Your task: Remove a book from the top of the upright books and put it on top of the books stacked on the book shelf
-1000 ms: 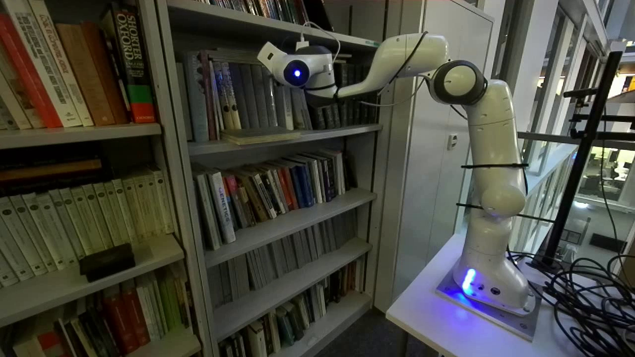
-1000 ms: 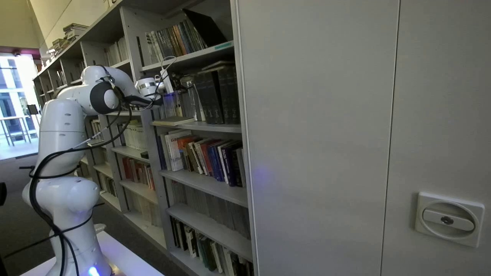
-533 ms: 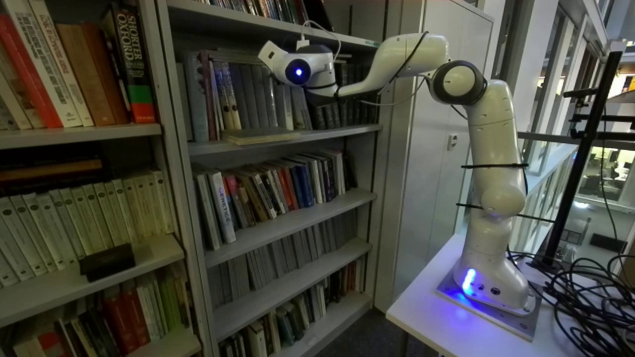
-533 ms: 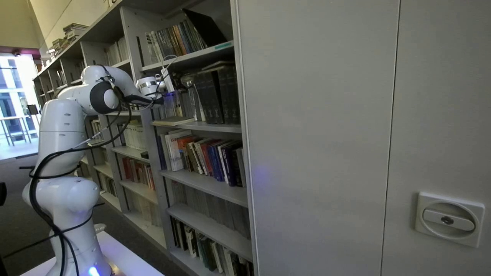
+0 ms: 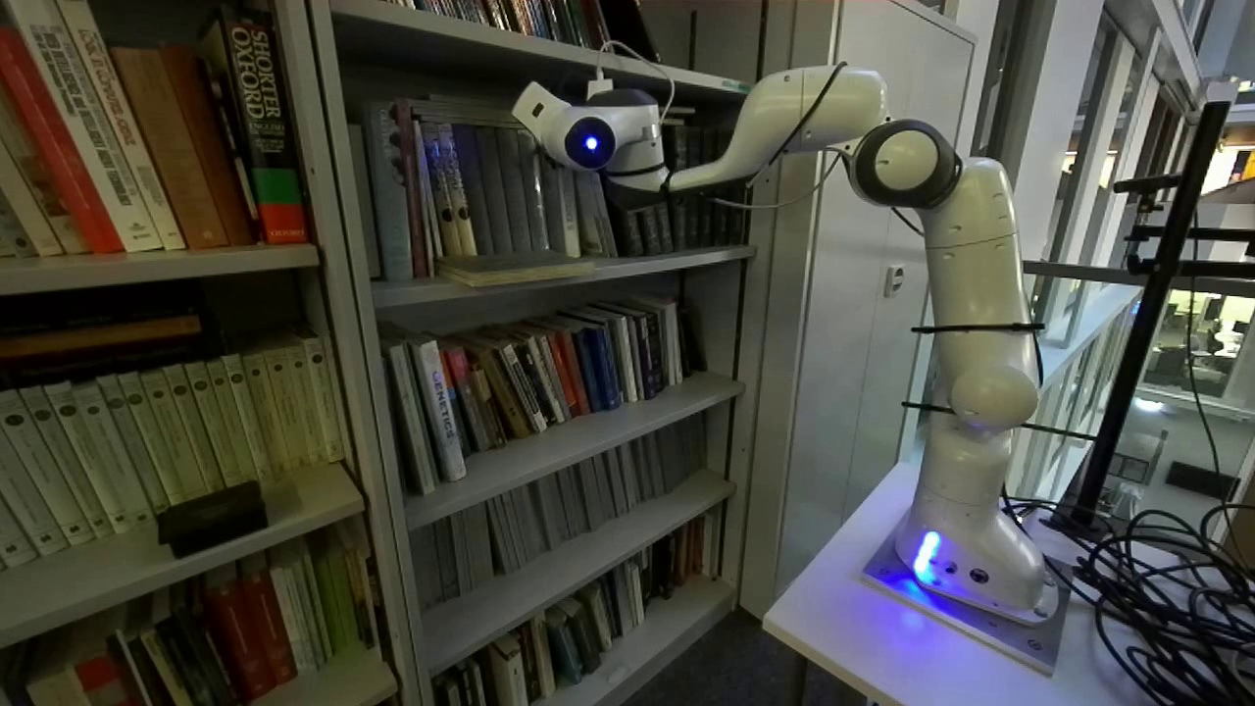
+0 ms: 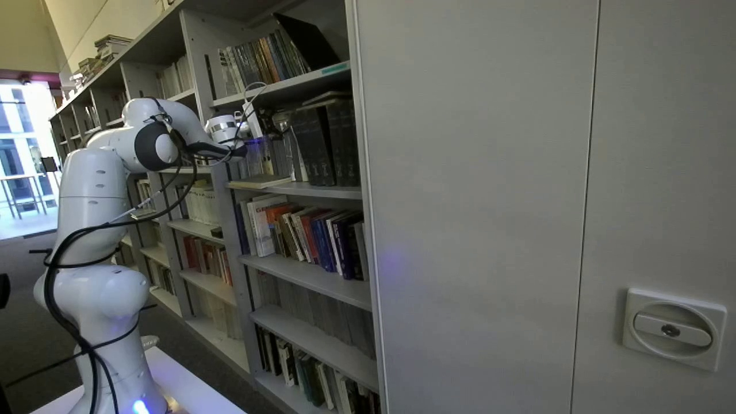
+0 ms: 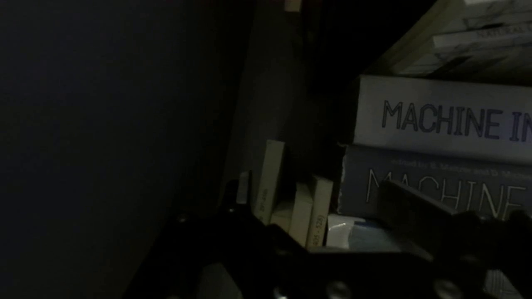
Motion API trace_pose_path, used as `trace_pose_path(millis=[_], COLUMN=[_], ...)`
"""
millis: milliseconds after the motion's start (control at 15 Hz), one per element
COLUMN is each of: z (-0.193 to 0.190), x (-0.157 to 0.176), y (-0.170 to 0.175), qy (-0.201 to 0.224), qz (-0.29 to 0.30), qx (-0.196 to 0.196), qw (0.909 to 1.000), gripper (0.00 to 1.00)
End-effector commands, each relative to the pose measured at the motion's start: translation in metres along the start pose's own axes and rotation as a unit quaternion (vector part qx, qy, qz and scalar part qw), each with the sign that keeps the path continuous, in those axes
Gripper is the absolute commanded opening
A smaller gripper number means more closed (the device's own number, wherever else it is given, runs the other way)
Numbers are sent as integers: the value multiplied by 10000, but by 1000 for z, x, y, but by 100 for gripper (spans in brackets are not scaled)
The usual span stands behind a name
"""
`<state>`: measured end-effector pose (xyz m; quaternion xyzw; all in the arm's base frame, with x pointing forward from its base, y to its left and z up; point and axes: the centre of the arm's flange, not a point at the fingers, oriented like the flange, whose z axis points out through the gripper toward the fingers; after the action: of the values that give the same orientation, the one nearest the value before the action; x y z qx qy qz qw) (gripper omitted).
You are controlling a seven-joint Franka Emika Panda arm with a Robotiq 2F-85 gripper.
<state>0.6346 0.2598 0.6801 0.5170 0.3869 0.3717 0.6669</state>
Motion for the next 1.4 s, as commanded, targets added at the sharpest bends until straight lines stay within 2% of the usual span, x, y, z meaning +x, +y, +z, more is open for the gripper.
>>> trace_pose_path(millis=[0, 467, 533, 600, 733, 867, 1267, 1333], z=[10, 10, 10, 10, 10, 10, 12, 14], x=[-12, -13, -13, -13, -13, -13, -22, -25], y=[6, 5, 5, 4, 4, 4, 8, 9], qy=[83, 77, 80, 79, 81, 79, -33, -67], qz=[-155, -191, -194, -197, -206, -210, -186, -176], qx=[-15, 4, 8, 13, 17, 17, 6, -3], qw=[9998, 9998, 9998, 9998, 9998, 9997, 9998, 9998], gripper=[97, 100, 96, 87, 82, 72, 85, 82])
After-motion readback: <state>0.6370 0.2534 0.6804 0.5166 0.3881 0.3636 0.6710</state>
